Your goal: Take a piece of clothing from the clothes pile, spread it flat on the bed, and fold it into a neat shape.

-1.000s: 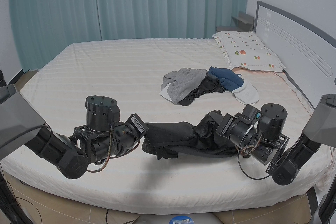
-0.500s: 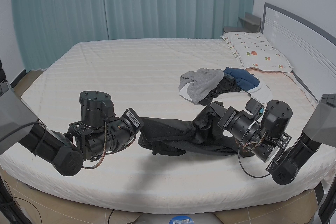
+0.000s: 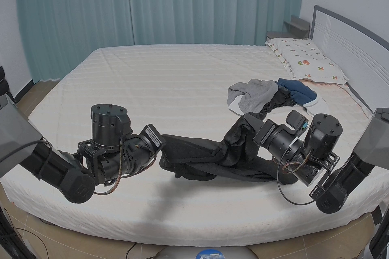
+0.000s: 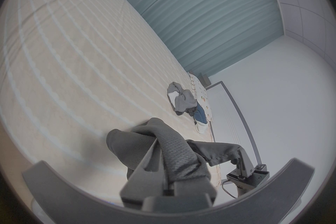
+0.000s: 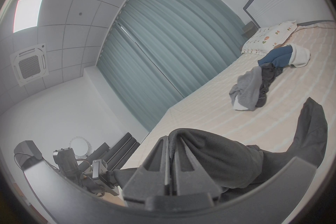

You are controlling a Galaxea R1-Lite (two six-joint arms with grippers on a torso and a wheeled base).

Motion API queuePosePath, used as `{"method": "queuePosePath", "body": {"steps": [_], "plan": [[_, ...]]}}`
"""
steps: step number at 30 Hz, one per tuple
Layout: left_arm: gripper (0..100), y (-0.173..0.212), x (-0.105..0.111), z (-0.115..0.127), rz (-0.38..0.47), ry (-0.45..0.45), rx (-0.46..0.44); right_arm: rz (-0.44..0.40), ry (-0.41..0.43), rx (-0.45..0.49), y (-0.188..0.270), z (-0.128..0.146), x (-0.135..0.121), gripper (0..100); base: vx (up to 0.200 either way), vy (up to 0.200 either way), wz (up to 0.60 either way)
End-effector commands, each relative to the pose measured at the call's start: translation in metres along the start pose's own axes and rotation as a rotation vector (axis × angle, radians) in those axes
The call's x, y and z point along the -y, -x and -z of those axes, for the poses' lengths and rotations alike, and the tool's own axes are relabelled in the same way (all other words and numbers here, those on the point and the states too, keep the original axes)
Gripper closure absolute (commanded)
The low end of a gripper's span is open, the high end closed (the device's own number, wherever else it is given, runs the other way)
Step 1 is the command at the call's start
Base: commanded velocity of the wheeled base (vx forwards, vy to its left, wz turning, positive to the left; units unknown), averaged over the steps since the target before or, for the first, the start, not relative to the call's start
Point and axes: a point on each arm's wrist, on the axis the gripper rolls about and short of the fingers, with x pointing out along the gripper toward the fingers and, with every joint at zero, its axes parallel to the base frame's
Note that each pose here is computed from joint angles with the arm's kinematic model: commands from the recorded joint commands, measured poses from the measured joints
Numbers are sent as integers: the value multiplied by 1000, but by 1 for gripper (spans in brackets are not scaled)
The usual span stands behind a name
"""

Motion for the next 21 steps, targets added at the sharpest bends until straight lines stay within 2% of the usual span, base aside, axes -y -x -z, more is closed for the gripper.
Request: {"method": "queuePosePath", "body": {"steps": [1,13,21], "plan": [[100,1,1,-1,1,0,4,-16,-1,14,2,-4,-4,100,0,200,0],[100,1,-1,-3,-2,3,9,-14,-1,6,1,-1,-3,100,0,200,0],[100,-1,-3,-1,-9,2,3,-5,0,-3,3,1,-1,100,0,0,0]]}}
